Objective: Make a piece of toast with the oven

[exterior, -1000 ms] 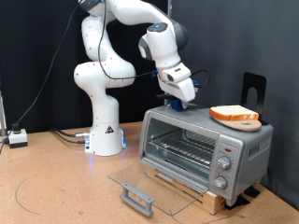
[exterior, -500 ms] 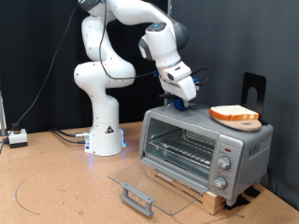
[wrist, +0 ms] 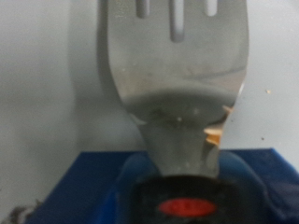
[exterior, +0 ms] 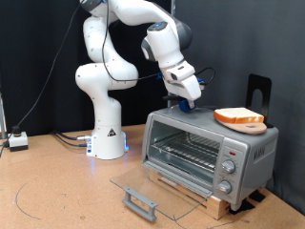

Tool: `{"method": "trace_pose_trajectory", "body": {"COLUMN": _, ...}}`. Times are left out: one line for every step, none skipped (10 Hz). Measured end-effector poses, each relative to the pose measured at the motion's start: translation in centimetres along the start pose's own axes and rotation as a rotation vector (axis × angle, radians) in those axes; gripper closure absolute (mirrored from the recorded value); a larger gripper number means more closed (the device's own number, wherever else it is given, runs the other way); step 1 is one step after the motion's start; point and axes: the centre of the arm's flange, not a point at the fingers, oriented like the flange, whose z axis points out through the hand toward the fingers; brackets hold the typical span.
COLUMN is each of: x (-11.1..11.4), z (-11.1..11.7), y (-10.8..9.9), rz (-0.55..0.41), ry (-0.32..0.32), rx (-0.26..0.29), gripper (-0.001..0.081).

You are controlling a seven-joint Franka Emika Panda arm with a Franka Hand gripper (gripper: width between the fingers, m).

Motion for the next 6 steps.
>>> {"method": "trace_pose_trajectory", "body": {"x": 0.0, "z": -0.1, "y": 0.1, "rz": 0.002, "ry": 0.002, "rx": 0.0, "gripper": 0.0384}}
{"method": "trace_pose_trajectory", "body": {"x": 0.0, "z": -0.3, "y": 0.2, "rz": 0.007, "ry": 0.007, "rx": 0.004, "gripper": 0.0384}}
{"method": "trace_pose_trajectory", "body": {"x": 0.2, "z": -0.8, "y": 0.4, "rz": 0.014, "ry": 0.022, "rx": 0.012, "gripper": 0.0384}}
{"method": "trace_pose_trajectory", "body": {"x": 0.4, "z": -1.8, "y": 0.7, "rz": 0.021, "ry": 0.049, "rx": 0.03, "gripper": 0.0384}}
{"method": "trace_pose_trajectory", "body": {"x": 0.6, "z": -2.9, "y": 1.1, "rz": 0.024, "ry": 0.075, "rx": 0.054, "gripper": 0.0384}}
{"method": "trace_pose_trajectory", "body": {"x": 0.6, "z": -4.0, "y": 1.4, "rz": 0.027, "ry": 0.095, "rx": 0.072, "gripper": 0.0384}}
